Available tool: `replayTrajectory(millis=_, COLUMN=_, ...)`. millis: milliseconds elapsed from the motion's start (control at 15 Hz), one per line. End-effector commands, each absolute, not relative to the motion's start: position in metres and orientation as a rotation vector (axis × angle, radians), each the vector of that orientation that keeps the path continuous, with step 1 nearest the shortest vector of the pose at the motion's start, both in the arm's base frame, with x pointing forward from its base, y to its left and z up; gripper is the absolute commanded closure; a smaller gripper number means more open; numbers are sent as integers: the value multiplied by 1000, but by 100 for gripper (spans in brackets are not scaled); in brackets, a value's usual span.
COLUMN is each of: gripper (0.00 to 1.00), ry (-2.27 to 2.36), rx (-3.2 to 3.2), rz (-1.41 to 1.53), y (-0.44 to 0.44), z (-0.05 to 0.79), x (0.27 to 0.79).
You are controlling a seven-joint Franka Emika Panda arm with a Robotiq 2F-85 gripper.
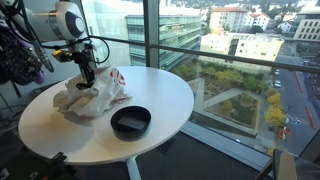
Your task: Put the dress, whiteboard eraser and the object on the right into the carrier bag
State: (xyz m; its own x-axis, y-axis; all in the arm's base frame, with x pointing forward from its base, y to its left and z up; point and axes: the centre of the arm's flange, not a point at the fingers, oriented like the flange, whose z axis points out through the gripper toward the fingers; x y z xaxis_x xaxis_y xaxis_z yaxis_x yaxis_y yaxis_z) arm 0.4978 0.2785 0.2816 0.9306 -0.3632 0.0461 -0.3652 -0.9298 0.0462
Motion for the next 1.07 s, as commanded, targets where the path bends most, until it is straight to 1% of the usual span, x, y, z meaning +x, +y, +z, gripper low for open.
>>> replayTrajectory(millis=0, gripper=87, ry=-451, rx=3094, rz=271, y=302, z=275, x=511)
replayTrajectory(millis=333, gripper=87, ry=-375, rx=3184, rz=559, y=329, z=300, x=527)
replayTrajectory(millis=467, gripper=90, ry=-376, rx=3181, rz=666, y=328, z=301, x=535)
replayTrajectory(millis=600, gripper=90, ry=-381, rx=3143, rz=709, y=315, z=291, x=542)
replayTrajectory(millis=867, gripper=89, ry=-396, rx=3081, rz=702, y=294, z=263, x=548)
replayTrajectory(millis=933, gripper=45, ry=-407, rx=3089, rz=693, y=294, z=261, x=548)
replayTrajectory(millis=1000, gripper=45, ry=-404, rx=3094, rz=682, y=297, z=260, x=546)
